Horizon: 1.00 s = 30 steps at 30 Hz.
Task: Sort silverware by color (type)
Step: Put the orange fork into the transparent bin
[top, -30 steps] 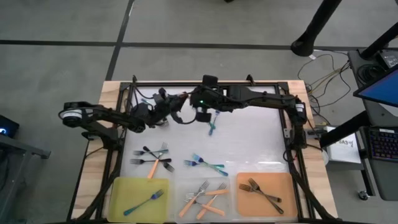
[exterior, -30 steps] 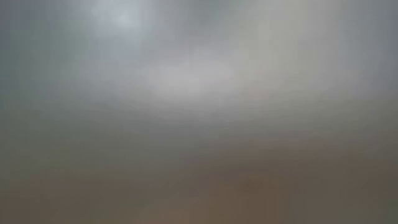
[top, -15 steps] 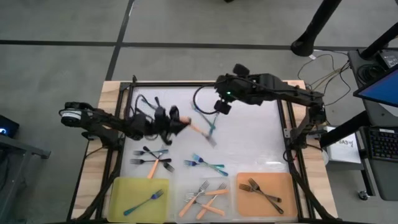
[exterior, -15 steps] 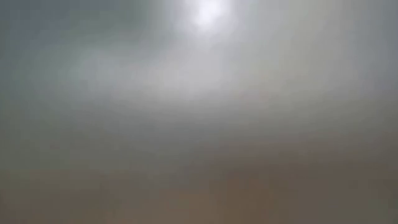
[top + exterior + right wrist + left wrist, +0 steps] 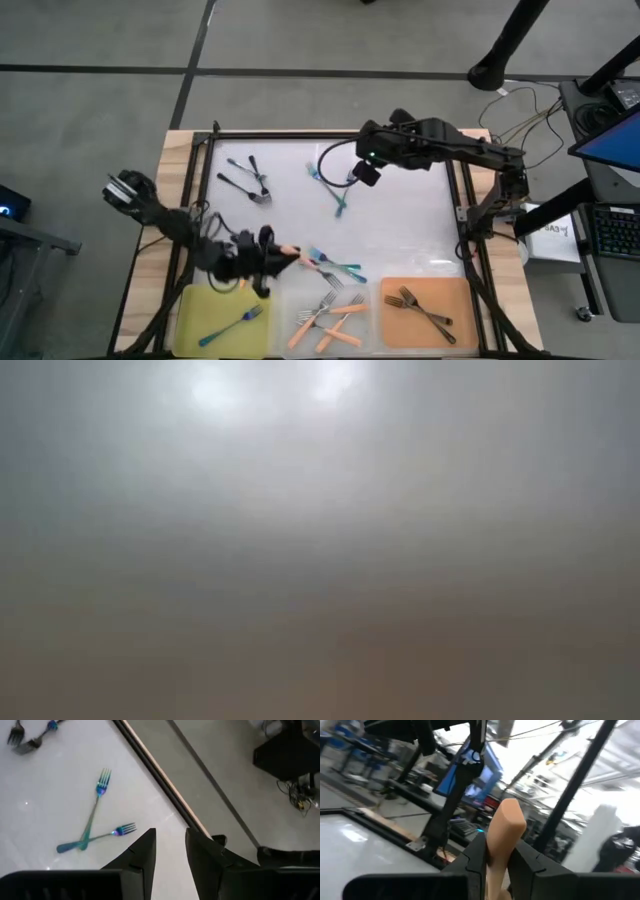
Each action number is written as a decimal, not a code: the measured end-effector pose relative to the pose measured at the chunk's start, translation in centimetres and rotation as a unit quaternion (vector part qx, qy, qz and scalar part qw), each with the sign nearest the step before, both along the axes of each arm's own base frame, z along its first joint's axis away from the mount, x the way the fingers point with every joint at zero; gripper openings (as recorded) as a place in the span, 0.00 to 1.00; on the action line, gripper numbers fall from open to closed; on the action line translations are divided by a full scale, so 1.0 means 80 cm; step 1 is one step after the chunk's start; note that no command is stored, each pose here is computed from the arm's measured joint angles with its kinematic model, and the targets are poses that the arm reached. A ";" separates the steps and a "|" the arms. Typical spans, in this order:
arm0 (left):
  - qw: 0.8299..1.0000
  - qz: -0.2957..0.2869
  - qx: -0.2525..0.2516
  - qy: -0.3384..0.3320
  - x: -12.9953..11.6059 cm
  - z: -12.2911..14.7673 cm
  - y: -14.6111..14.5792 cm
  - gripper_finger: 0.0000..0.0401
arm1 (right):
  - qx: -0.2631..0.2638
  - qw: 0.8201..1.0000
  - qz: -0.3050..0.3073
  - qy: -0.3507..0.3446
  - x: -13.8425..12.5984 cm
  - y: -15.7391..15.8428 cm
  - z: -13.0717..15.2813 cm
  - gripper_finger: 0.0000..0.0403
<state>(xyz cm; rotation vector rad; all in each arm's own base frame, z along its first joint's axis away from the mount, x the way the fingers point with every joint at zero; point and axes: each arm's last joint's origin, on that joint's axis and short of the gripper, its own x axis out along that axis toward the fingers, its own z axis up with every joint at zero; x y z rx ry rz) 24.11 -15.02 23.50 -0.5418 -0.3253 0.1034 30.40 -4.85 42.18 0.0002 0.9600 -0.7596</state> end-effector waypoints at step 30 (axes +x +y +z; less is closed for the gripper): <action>0.988 0.110 -0.059 0.086 0.062 -0.089 -0.157 0.12 | 0.060 0.992 -0.048 0.104 0.015 0.005 -0.101 0.19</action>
